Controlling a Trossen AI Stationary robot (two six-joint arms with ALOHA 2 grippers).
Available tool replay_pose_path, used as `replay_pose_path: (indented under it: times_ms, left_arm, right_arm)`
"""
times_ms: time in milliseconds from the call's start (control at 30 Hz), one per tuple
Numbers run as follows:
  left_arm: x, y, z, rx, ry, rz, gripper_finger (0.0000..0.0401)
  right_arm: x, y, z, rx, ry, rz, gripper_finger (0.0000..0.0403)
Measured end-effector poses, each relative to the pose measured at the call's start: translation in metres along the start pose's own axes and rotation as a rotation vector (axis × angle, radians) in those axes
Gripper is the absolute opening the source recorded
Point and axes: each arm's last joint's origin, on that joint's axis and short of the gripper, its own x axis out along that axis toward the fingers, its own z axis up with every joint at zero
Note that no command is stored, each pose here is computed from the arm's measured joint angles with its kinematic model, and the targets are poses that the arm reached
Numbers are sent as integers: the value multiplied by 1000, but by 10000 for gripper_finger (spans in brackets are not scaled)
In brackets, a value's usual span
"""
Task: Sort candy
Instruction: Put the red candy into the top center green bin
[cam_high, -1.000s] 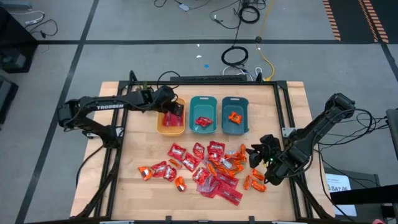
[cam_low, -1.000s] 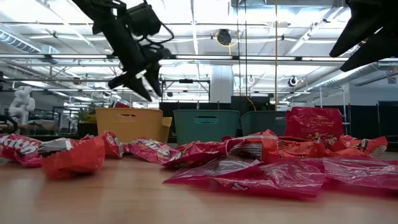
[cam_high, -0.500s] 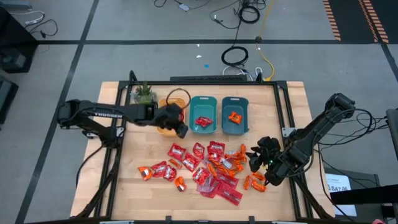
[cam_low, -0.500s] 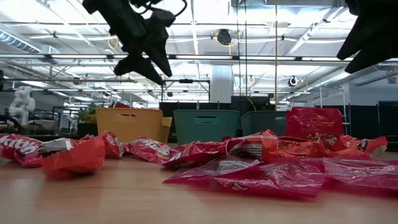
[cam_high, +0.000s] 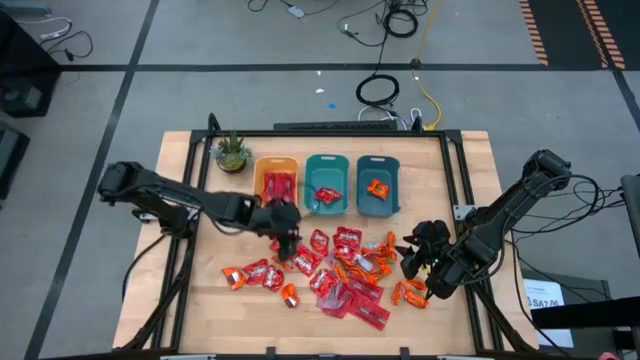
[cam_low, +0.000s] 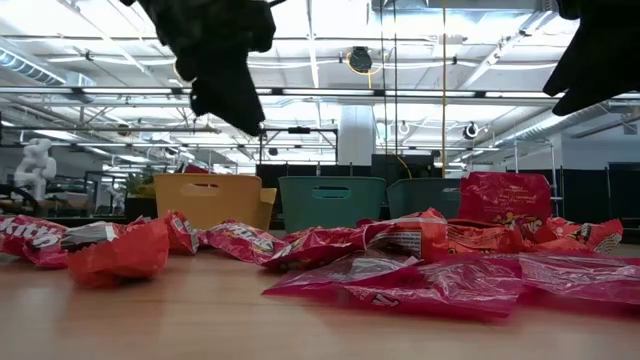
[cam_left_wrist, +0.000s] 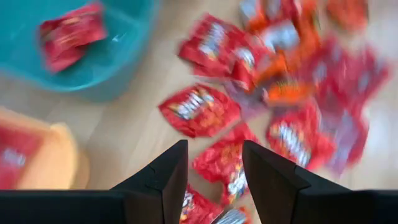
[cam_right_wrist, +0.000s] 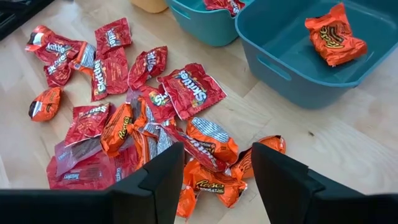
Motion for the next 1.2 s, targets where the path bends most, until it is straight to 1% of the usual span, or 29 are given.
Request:
replay_pose_path:
  times_ms: [100, 133, 200, 400, 533, 667, 733, 800, 867, 967, 1000, 1033, 1100, 1200]
  left_arm:
    - [16, -12, -9, 203, 40, -12, 161]
    - [22, -16, -12, 248, 56, -14, 161]
    - [35, -22, -19, 295, 82, -17, 161]
    - [72, -34, -35, 340, 123, -24, 161]
    - [97, -32, -46, 347, 171, -2, 161]
    - [112, -32, -52, 345, 186, 16, 161]
    - [114, -32, -52, 344, 184, 16, 155]
    - [113, -33, -52, 347, 179, 17, 137]
    - [108, -35, -48, 350, 159, 26, 104]
    - [100, -38, -41, 375, 150, 37, 34]
    - [98, -39, -37, 382, 155, 39, 18]
    - [95, -40, -34, 385, 159, 42, 12]
    - [89, -43, -27, 391, 168, 63, 12]
    - [73, -51, -9, 391, 160, 71, 9]
  right_arm:
    - [0, 0, 0, -3, 0, 3, 180]
    - [0, 0, 0, -4, 0, 3, 180]
    - [0, 0, 0, -5, 1, 3, 180]
    - [0, 0, 0, -7, 3, 3, 180]
    - [0, 0, 0, -18, 4, 3, 180]
    - [0, 0, -1, -22, 28, 4, 180]
    - [0, 0, -1, -22, 33, 5, 180]
    - [0, 0, -1, -22, 46, 5, 180]
    - [0, 0, -2, -25, 49, 5, 180]
    - [0, 0, -1, -25, 49, 5, 180]
    - [0, 0, -1, -25, 49, 5, 180]
    - [0, 0, -1, -25, 49, 5, 180]
    - [0, 0, -1, -26, 49, 4, 180]
    - [0, 0, -1, -33, 49, 0, 180]
